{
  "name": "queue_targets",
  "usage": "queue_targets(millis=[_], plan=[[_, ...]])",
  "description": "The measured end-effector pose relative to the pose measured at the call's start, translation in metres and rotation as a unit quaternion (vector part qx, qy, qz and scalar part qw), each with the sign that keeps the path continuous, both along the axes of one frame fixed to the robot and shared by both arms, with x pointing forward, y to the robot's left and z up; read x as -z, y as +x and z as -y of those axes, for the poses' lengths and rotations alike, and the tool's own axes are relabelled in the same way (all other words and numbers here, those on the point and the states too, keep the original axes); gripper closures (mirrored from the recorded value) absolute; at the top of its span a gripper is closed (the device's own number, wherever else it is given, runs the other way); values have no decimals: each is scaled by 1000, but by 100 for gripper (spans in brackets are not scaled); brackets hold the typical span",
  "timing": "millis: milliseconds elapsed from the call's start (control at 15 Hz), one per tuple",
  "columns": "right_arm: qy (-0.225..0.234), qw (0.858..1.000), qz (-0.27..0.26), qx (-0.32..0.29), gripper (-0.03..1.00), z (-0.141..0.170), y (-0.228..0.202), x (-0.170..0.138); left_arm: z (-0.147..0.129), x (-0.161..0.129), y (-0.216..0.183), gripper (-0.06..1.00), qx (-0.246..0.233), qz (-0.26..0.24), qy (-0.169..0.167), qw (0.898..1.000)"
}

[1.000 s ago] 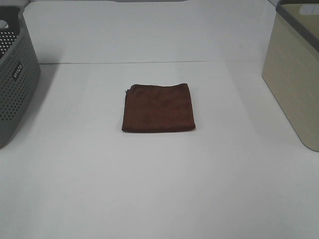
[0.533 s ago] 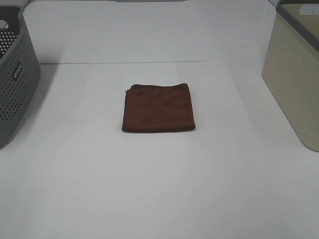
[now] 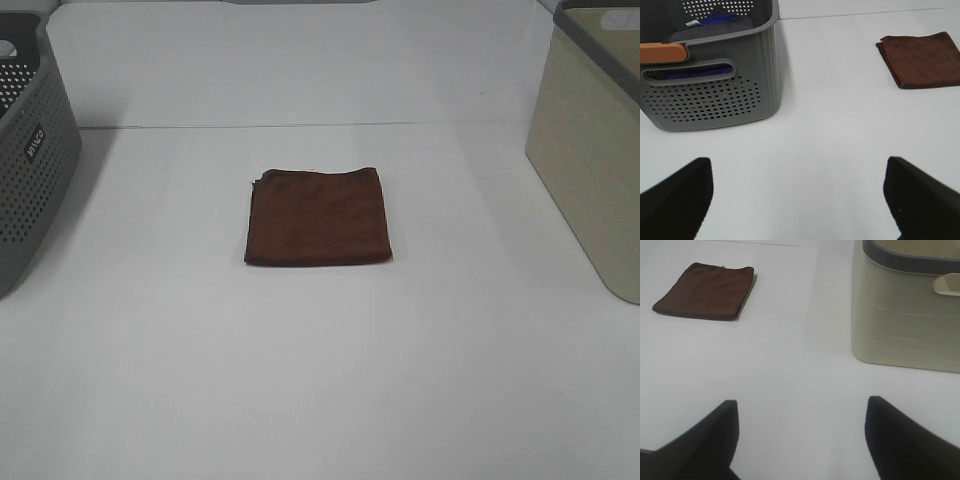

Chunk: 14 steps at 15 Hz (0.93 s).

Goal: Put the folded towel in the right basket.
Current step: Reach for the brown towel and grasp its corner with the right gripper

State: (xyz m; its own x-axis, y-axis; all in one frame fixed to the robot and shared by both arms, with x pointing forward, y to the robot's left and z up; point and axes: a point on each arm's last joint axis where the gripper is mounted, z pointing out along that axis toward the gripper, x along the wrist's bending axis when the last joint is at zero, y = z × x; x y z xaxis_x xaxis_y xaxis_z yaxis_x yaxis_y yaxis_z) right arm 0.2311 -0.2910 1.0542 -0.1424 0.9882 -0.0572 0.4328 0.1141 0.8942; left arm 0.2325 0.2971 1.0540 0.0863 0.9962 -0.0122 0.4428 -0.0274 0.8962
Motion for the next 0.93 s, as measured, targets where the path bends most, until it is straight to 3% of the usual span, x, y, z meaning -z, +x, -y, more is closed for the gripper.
queue_targets(millis=[267,533,933], plan=[[0,1000,5,1,29,0,1,-2,0,0,0,7,0,0,0,1000],[3,999,35,10,29,1,37,-38,0,0,0,7,0,0,0,1000],[-8,997,-76,13,29,0,141,-90,0,0,0,7,0,0,0,1000]])
